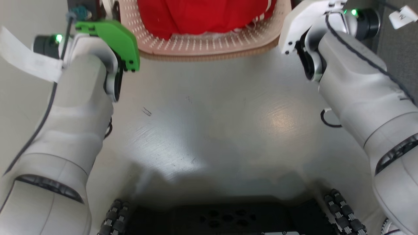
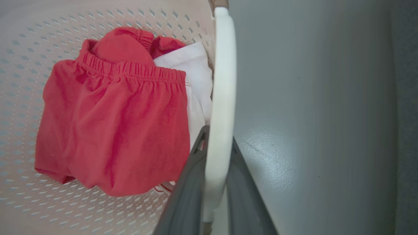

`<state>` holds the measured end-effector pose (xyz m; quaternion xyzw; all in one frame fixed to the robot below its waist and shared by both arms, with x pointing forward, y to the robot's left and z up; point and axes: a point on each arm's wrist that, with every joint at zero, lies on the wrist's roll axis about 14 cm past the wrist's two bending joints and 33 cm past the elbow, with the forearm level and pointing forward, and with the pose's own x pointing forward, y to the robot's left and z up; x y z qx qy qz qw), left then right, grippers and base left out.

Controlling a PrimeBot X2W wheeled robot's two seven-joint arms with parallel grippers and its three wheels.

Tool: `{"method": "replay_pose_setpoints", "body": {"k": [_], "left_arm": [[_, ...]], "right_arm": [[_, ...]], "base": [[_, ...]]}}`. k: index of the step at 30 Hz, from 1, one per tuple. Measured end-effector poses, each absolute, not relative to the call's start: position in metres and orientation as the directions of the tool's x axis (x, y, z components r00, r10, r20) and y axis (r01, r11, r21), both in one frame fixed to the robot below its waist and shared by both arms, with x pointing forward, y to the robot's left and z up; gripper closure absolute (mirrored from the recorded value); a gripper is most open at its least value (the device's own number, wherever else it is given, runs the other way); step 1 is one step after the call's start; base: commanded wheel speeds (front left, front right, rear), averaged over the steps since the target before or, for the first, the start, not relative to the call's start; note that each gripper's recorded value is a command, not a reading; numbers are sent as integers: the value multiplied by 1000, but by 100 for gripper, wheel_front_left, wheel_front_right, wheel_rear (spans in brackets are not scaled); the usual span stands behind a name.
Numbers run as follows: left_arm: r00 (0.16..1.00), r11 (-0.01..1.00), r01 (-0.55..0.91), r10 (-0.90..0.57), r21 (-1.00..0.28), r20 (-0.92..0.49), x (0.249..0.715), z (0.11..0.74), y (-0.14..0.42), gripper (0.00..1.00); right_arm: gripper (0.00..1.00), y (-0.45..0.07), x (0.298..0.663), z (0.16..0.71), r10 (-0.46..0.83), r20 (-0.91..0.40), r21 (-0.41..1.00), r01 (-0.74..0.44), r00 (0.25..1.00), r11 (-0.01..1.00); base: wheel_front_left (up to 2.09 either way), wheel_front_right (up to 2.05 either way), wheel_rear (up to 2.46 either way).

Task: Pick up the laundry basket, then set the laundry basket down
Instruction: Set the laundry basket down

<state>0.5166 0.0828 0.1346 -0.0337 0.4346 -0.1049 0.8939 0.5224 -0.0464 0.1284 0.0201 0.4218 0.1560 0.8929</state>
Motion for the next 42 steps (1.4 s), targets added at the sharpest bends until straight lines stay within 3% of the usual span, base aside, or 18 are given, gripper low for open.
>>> {"method": "replay_pose_setpoints", "body": {"k": [25, 31, 33, 34, 35, 36, 38, 39, 40, 42], "left_arm": [[581, 973, 173, -227, -155, -781, 509, 134, 80, 100], [581, 973, 172, -227, -154, -782, 510, 133, 80, 100], [582, 973, 172, -225, -152, -782, 511, 133, 81, 100], [581, 973, 172, -224, -152, -782, 511, 133, 81, 100], [581, 973, 172, -224, -151, -782, 511, 133, 81, 86], [581, 974, 172, -223, -150, -782, 511, 133, 81, 65], [570, 973, 177, -222, -146, -791, 509, 131, 82, 36], [556, 972, 180, -226, -149, -800, 504, 129, 81, 15], [552, 973, 179, -224, -149, -803, 501, 128, 82, 0], [551, 973, 178, -220, -144, -805, 501, 129, 84, 0]], "right_arm": [[99, -49, 514, 129, 290, -764, 170, -254, 576, 952], [75, -49, 513, 129, 293, -765, 168, -261, 574, 951], [60, -49, 512, 129, 294, -765, 167, -264, 573, 950], [43, -49, 512, 129, 293, -765, 167, -263, 573, 950], [14, -49, 512, 129, 293, -765, 168, -261, 573, 951], [0, -49, 512, 129, 292, -766, 168, -261, 573, 951], [0, -50, 512, 129, 291, -767, 166, -261, 572, 951], [0, -50, 512, 129, 291, -767, 166, -261, 572, 951], [0, -50, 512, 129, 290, -767, 165, -261, 572, 951], [0, -51, 512, 130, 288, -766, 162, -261, 574, 952]], "base": [[0, 0, 0], [0, 0, 0], [0, 0, 0], [0, 0, 0], [0, 0, 0], [0, 0, 0], [0, 0, 0], [0, 0, 0], [0, 0, 0], [0, 0, 0]]}}
